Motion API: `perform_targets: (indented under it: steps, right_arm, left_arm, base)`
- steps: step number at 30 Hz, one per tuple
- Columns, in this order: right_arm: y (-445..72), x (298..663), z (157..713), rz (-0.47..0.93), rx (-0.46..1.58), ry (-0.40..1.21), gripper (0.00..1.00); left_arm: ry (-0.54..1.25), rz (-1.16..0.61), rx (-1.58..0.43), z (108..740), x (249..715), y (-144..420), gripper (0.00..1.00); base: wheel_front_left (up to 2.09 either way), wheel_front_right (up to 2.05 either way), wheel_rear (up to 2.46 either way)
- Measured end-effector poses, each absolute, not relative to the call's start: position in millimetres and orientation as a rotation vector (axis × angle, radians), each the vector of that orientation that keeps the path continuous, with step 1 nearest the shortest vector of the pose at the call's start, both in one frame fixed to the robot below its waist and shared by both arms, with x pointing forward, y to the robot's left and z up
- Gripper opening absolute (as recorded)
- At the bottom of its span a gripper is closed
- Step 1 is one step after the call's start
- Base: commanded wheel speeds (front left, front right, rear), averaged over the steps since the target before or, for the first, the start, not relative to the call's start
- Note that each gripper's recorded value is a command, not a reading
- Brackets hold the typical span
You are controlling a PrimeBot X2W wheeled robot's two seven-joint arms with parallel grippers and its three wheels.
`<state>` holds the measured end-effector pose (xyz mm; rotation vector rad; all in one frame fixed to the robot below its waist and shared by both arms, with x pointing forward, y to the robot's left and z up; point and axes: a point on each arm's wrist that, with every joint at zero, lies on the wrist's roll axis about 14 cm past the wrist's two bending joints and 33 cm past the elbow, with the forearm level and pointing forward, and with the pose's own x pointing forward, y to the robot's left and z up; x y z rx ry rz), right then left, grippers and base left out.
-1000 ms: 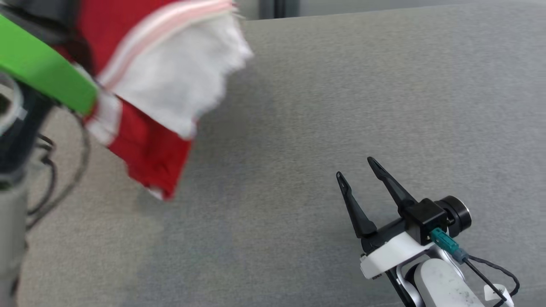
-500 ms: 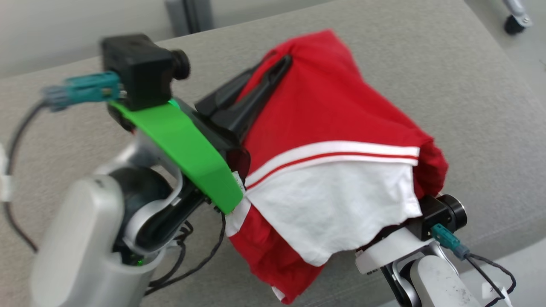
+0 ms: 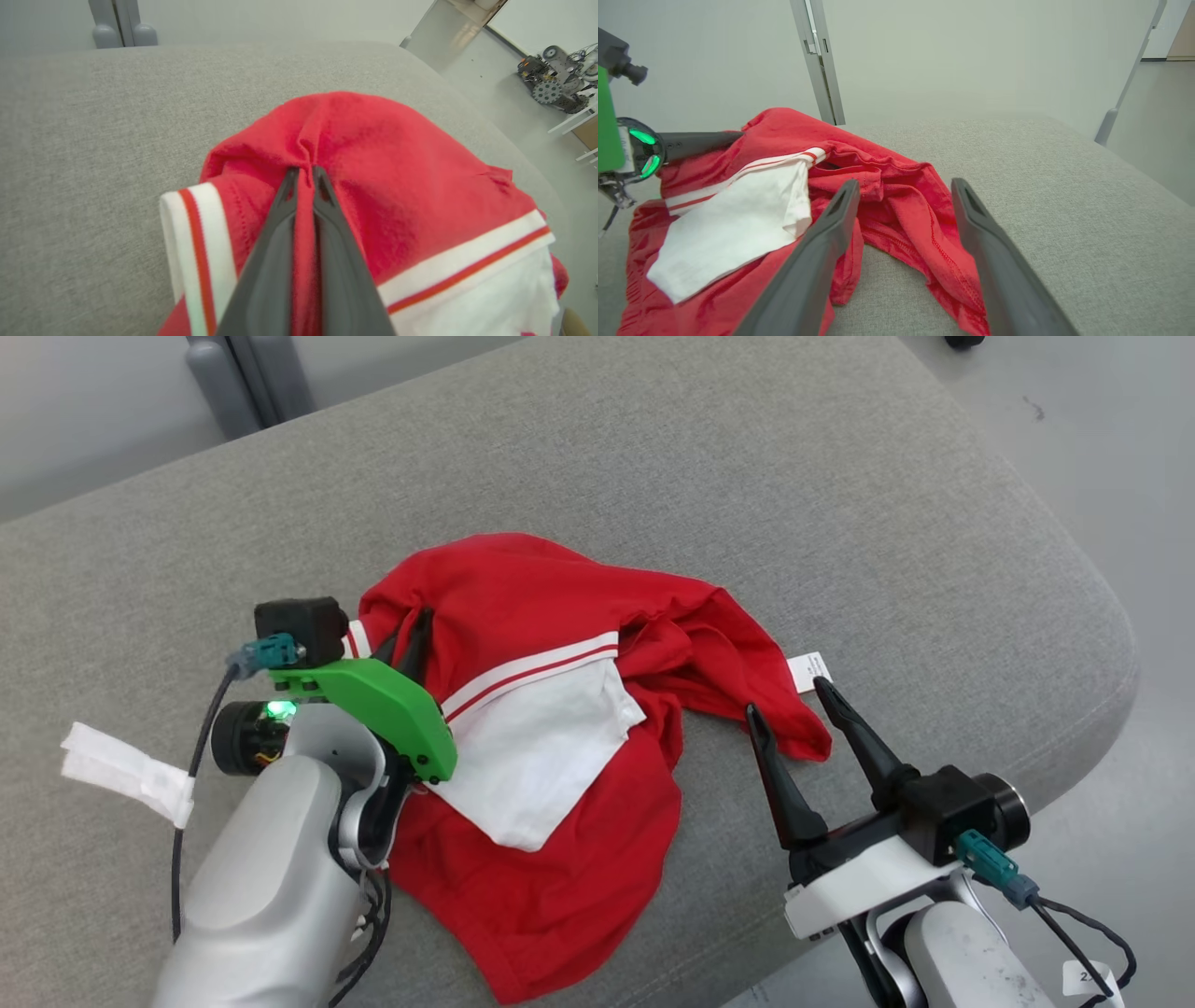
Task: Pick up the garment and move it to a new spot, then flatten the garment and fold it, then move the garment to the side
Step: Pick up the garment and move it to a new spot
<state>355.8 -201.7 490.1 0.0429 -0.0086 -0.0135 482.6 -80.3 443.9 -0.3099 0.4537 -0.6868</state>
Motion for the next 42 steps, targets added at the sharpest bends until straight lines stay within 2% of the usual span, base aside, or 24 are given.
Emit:
perform_targets:
  steps: [1, 2, 5, 12, 21, 30, 42]
  right_arm:
    - [-201, 356, 489, -0.011, 0.037, -0.006, 1.00]
    - [-201, 357, 489, -0.010, 0.033, -0.005, 1.00]
    - [-200, 359, 490, -0.004, 0.025, -0.010, 1.00]
    - [-188, 360, 493, 0.034, 0.020, -0.024, 1.00]
    - [-177, 360, 503, 0.071, 0.005, -0.061, 1.00]
    - [-168, 363, 504, 0.109, -0.033, -0.071, 1.00]
    - [-166, 360, 509, 0.128, -0.069, -0.089, 1.00]
  left_arm:
    - [0.443, -0.678, -0.301, 440, 483, -80, 0.00]
    - [0.426, -0.660, -0.308, 439, 486, -78, 0.11]
    - [0.347, -0.646, -0.271, 444, 489, -74, 1.00]
    - [0.123, -0.555, -0.254, 482, 493, -51, 1.00]
    - [-0.004, -0.401, -0.224, 503, 457, 3, 1.00]
    - [0.034, -0.223, -0.226, 482, 405, 64, 1.00]
    - [0.039, -0.088, -0.141, 474, 349, 127, 1.00]
  base:
    - [0.00, 0.00, 0.00]
    - [0.00, 0.00, 0.00]
    - [0.00, 0.00, 0.00]
    - [0.00, 0.00, 0.00]
    - [0.00, 0.00, 0.00]
    - [0.00, 0.00, 0.00]
    - [0.00, 0.00, 0.00]
